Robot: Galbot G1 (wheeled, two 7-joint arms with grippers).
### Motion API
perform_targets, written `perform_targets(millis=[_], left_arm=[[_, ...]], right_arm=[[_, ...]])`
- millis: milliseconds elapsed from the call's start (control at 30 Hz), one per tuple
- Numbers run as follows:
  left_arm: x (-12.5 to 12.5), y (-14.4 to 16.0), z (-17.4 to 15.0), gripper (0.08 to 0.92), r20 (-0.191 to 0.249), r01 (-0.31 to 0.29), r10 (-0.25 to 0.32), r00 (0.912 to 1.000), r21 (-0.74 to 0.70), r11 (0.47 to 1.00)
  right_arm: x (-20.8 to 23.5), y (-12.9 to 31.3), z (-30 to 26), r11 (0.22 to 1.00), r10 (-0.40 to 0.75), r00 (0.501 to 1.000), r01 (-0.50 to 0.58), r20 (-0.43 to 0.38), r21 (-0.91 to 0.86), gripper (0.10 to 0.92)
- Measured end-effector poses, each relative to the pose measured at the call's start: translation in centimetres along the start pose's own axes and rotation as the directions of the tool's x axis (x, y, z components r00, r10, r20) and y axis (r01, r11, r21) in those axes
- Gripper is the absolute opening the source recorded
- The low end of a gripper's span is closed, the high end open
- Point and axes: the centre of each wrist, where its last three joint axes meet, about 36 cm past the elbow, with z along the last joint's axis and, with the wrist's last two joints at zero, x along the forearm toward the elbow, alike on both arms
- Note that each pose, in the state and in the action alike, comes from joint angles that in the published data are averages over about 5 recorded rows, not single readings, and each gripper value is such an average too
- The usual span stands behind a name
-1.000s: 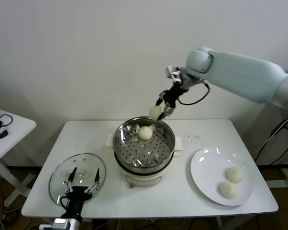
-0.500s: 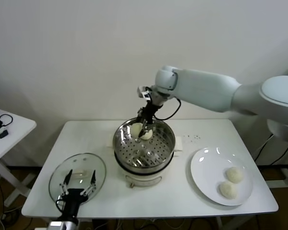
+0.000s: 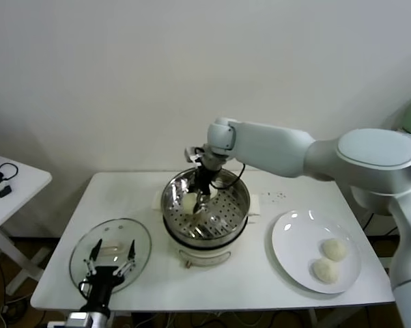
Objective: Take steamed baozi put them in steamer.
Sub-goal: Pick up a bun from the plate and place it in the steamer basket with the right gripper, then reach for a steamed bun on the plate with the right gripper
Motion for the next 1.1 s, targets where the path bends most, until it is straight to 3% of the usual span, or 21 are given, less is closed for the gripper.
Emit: perform_targets(millis=[533,800,1100], left_arm=[[-0.3,-0.1,0.3,0.823,-0.004,-0.005,0.005,1.0000,-0.001,1.000],[-0.4,0.0,0.3,0.823,-0.003,-0.008,0.008,1.0000,-0.003,1.000],[-0.1,0.1,0.3,0.823,-0.008,-0.020,0.020,0.9998,-0.005,1.000]], right_arm=[[-2.1,-0.4,-0.8,0.999,-0.005,1.000,0.005,-0.009,0.031,0.675],[-2.1,-0.3,-0.8,0.999,-0.001,1.000,0.002,-0.005,0.052,0.813],[1.0,-0.1,-0.4,0.997,0.001,1.000,0.000,-0.013,0.079,0.823]])
